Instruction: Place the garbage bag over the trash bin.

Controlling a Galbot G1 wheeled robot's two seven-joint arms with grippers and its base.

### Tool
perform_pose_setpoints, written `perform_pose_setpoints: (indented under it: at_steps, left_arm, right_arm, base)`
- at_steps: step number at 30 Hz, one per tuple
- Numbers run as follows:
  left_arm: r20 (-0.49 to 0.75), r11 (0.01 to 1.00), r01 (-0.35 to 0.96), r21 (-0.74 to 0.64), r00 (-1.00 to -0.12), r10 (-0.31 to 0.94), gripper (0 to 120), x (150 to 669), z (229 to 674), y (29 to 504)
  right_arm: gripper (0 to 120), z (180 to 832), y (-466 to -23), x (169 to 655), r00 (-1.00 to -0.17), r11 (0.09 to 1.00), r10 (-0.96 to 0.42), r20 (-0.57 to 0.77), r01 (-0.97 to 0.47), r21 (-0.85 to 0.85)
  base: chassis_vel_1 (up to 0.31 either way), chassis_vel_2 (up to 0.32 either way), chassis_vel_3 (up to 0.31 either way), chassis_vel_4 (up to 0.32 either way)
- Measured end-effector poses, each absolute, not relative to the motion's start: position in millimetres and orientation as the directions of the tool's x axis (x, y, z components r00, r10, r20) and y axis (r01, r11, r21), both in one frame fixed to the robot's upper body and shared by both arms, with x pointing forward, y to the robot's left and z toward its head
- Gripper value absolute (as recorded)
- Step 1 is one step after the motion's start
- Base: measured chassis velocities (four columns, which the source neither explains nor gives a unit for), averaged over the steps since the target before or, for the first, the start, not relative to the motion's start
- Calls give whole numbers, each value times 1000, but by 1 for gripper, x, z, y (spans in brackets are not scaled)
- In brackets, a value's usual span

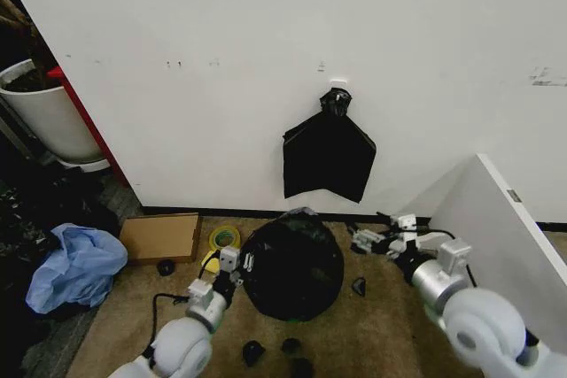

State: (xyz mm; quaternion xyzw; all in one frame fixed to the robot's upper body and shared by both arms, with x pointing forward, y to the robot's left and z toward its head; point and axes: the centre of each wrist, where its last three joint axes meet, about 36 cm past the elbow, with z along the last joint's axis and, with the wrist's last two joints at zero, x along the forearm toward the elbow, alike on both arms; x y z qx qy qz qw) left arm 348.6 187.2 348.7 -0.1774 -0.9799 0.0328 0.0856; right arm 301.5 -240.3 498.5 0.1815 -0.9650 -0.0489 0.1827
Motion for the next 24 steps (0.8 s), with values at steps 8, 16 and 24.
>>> perform_pose_setpoints:
  at_steps: [8,16,24]
  left_arm:
    - [160,938,332,-95,-925,344,1,372,363,147]
    - [176,926,370,-78,-909,378,1,371,363,122]
    - [191,924,380,-52,-904,382,1,370,359,108]
  right_arm:
    - [49,497,-219,292,-816,931,-351,459,-356,79]
    - [17,468,-204,310,-810,941,-302,503,-337,23]
    - [0,454,-180,330,-794,944,-284,538,-329,14]
  base:
    - [0,0,0,0]
    - [0,0,0,0]
    - [0,0,0,0]
